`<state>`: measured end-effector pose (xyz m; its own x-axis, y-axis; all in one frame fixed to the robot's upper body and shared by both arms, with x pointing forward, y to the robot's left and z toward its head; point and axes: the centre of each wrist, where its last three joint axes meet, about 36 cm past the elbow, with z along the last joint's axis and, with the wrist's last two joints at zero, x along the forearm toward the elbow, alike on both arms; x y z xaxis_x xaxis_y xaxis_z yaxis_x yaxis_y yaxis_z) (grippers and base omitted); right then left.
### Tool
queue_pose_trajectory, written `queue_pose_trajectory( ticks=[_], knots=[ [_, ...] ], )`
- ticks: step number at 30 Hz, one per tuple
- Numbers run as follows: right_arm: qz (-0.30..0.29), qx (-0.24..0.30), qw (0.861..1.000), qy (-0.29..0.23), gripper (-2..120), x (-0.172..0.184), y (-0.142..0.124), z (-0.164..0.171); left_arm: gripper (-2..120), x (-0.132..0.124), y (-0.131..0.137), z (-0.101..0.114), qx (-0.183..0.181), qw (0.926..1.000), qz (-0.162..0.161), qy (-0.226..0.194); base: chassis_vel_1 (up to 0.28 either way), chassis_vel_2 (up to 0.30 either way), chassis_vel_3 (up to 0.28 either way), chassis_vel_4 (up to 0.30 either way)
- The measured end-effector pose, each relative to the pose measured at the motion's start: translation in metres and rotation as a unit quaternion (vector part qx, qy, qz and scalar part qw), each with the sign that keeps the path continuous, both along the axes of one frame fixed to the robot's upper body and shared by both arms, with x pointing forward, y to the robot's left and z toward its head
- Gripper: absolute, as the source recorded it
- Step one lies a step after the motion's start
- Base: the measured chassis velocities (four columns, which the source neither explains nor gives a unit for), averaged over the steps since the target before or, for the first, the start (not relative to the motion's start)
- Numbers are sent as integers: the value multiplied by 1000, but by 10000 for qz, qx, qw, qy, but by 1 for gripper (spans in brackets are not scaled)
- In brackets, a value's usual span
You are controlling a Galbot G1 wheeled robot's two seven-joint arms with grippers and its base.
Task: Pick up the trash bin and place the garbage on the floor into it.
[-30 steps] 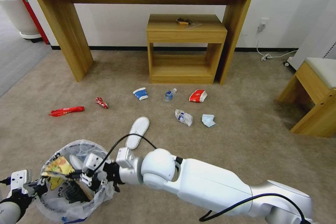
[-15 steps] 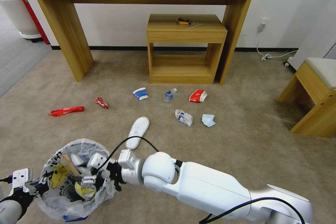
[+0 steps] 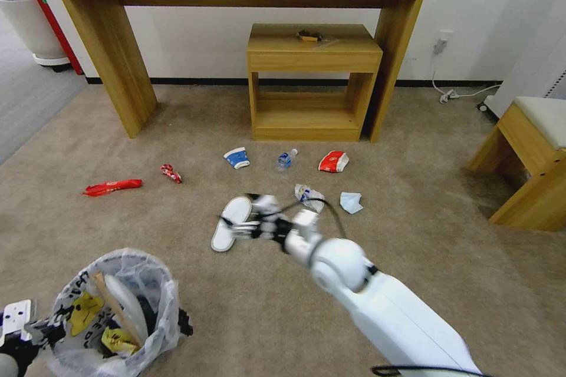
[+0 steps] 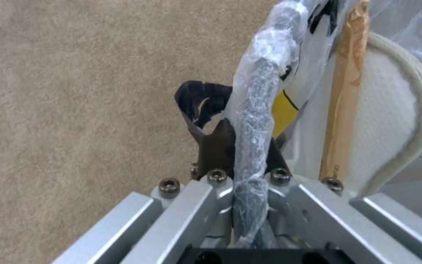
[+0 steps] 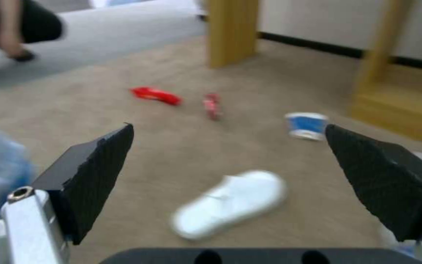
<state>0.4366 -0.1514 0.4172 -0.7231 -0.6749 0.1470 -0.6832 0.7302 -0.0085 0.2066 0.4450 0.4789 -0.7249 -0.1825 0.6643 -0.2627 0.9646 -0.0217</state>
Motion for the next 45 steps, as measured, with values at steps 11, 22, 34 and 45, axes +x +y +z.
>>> queue_pose_trajectory(
  ticks=[11, 22, 34, 45],
  knots=[
    [-480, 206, 9985, -149, 100, 8, -7, -11, 0, -1, -8, -1, -2, 10000, -33, -6, -5, 27, 6, -20],
    [-589, 230, 9980, -67, 100, 14, -6, -15, 0, -1, -10, 2, 19, 10000, -42, -39, 8, 208, -20, -224],
    [-704, 188, 9973, 109, 100, 17, -7, -24, 0, 1, -9, 1, 35, 10000, -50, -50, 85, 299, -87, -298],
    [-1784, 152, 9647, 1931, 100, 32, -13, -75, 0, -10, 13, -6, 13, 9996, 240, 114, 20, 94, -25, -74]
  ],
)
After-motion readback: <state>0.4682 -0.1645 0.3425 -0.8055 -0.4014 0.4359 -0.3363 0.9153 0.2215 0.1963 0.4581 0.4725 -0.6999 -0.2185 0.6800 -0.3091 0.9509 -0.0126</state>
